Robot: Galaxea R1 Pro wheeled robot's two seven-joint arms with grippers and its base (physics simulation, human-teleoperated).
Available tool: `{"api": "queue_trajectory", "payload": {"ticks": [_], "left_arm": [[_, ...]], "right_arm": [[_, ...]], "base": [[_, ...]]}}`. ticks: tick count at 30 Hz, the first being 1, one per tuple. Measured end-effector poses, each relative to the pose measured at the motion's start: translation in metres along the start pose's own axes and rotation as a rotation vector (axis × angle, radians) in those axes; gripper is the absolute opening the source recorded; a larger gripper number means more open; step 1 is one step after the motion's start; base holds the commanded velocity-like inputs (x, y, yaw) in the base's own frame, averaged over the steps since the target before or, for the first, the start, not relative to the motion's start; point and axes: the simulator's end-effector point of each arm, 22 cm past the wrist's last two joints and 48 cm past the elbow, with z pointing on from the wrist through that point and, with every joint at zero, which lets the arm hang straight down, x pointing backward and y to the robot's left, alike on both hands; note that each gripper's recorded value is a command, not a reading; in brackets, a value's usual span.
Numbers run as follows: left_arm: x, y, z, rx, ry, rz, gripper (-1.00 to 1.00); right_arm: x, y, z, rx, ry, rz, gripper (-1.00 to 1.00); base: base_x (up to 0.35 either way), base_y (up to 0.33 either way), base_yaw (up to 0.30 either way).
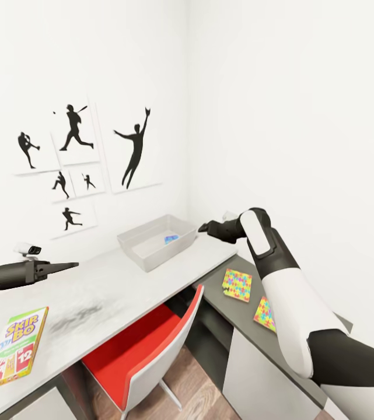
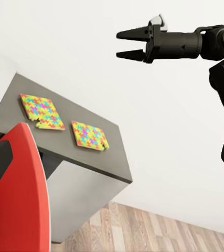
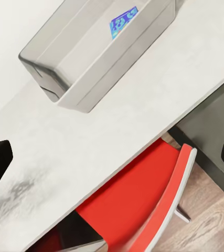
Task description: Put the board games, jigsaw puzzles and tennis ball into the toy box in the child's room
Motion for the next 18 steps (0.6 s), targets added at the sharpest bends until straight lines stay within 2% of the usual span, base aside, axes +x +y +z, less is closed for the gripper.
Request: {"api": "queue_trajectory", "payload": {"ticks": [18], "left_arm": [[-0.004,-0.011,-0.001,0.010,-0.011,0.015,1.00]], "right_arm": [[-0.005,0.007,-0.013,-0.006,-0.018,-0.008,1.00]], "base": [[0.000,0.000,0.000]]}}
